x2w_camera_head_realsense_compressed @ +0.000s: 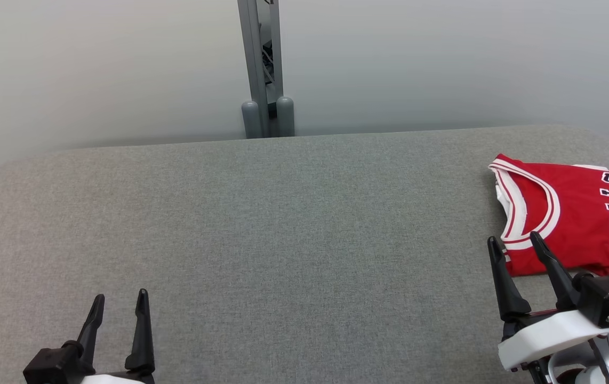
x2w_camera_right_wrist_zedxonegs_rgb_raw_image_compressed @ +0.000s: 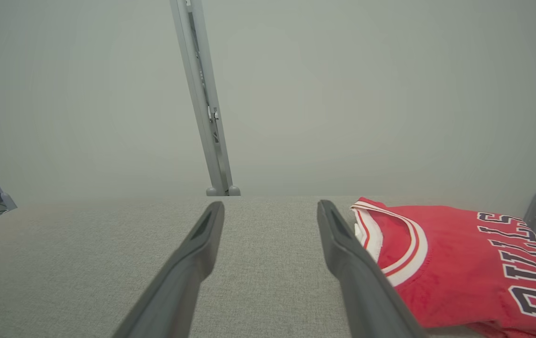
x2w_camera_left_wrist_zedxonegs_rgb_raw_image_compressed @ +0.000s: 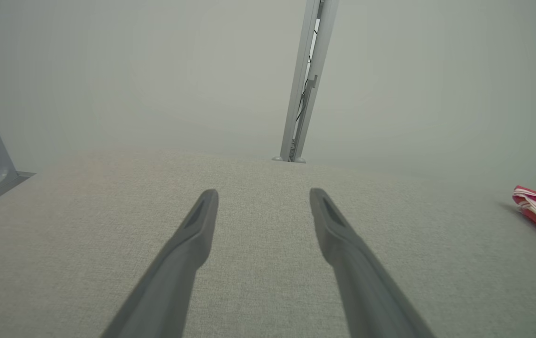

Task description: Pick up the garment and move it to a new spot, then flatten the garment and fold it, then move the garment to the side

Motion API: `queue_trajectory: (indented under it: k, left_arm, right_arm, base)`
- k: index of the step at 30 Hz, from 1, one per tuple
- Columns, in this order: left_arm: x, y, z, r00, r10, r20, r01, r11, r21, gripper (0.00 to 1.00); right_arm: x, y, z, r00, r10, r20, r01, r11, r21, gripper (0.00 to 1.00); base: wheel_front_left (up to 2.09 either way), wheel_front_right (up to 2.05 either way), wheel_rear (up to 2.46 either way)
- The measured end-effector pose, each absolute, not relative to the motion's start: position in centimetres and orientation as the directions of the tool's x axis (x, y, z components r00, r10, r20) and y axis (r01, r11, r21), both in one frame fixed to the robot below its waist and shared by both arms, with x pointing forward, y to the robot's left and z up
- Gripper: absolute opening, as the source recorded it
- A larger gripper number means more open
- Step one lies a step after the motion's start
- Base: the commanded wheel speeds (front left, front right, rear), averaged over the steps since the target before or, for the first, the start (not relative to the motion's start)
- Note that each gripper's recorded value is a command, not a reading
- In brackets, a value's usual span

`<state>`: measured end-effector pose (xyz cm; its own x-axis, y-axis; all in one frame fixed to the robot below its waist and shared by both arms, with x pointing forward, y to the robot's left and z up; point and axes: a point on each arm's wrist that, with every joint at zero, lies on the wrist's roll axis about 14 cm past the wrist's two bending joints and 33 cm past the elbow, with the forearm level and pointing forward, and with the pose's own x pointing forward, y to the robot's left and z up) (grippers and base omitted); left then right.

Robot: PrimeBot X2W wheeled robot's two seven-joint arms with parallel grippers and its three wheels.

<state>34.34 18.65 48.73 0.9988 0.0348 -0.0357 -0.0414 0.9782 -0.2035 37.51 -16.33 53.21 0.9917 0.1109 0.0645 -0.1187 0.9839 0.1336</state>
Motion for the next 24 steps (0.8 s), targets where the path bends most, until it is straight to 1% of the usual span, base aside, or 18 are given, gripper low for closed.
queue_trajectory:
  k: [8, 9, 14, 24]
  left_arm:
    - [34.3, 18.7, 49.0, 0.999, 0.036, -0.027, -0.041, 0.98, -0.196, 1.0]
    - [34.3, 18.8, 48.9, 0.999, 0.039, -0.031, -0.044, 0.979, -0.197, 0.0]
    - [33.6, 18.2, 47.2, 0.996, 0.038, -0.085, -0.056, 0.975, -0.214, 0.0]
    - [33.4, 18.3, 46.3, 0.989, 0.045, -0.143, -0.096, 0.922, -0.374, 0.0]
  right_arm:
    - [37.5, -16.2, 53.2, 0.991, 0.116, 0.063, -0.123, 0.983, 0.134, 1.0]
    - [37.5, -16.1, 53.0, 0.992, 0.116, 0.057, -0.123, 0.983, 0.136, 0.0]
    - [36.7, -15.9, 50.8, 0.993, 0.115, -0.006, -0.112, 0.981, 0.157, 0.0]
    - [36.6, -16.6, 50.2, 0.996, 0.09, -0.026, -0.076, 0.937, 0.34, 0.0]
  base:
    - [0.0, 0.0, 0.0]
    - [0.0, 0.0, 0.0]
    - [0.0, 0.0, 0.0]
    - [0.0, 0.0, 0.0]
